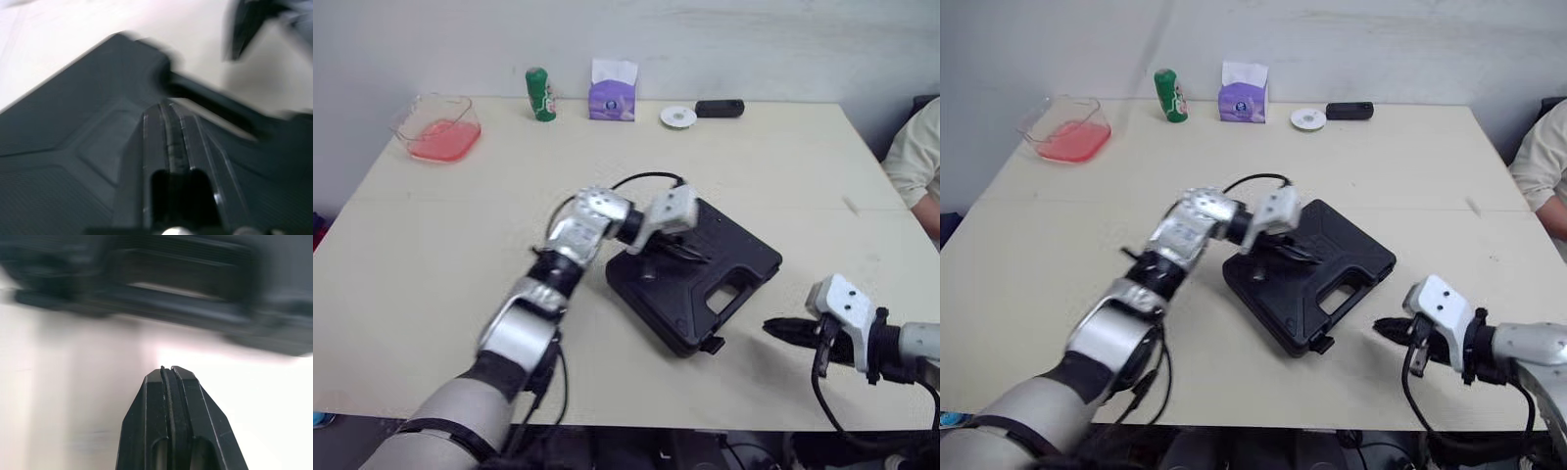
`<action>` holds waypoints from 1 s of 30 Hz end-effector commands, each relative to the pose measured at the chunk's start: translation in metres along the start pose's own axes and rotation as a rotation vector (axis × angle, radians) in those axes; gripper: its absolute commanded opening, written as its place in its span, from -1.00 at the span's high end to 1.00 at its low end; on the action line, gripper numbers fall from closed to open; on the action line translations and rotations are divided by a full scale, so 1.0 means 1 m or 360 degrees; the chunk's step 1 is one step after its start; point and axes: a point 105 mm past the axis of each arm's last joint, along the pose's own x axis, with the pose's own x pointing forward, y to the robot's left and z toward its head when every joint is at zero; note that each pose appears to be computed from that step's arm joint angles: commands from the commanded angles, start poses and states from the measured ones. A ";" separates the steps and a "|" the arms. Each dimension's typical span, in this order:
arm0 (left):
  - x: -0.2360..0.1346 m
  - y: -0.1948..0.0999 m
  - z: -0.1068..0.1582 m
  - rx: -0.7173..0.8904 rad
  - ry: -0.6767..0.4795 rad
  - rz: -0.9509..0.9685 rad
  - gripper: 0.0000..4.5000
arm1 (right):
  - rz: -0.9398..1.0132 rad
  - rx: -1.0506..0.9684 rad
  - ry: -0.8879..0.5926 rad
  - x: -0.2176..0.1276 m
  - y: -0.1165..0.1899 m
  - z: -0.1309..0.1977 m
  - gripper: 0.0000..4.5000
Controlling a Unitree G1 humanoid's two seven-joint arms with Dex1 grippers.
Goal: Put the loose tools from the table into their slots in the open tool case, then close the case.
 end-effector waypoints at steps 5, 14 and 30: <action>0.017 -0.044 -0.021 0.0090 0.0207 -0.0227 1.00 | 0.0114 -0.0012 -0.0053 0.021 0.028 0.005 0.96; 0.039 -0.046 -0.030 0.0095 0.0277 -0.0218 1.00 | 0.0153 -0.0023 -0.0079 0.030 0.036 0.012 0.96; 0.044 -0.047 -0.051 0.0129 0.0419 -0.0251 1.00 | 0.0187 -0.0006 -0.0225 0.033 0.040 0.037 0.96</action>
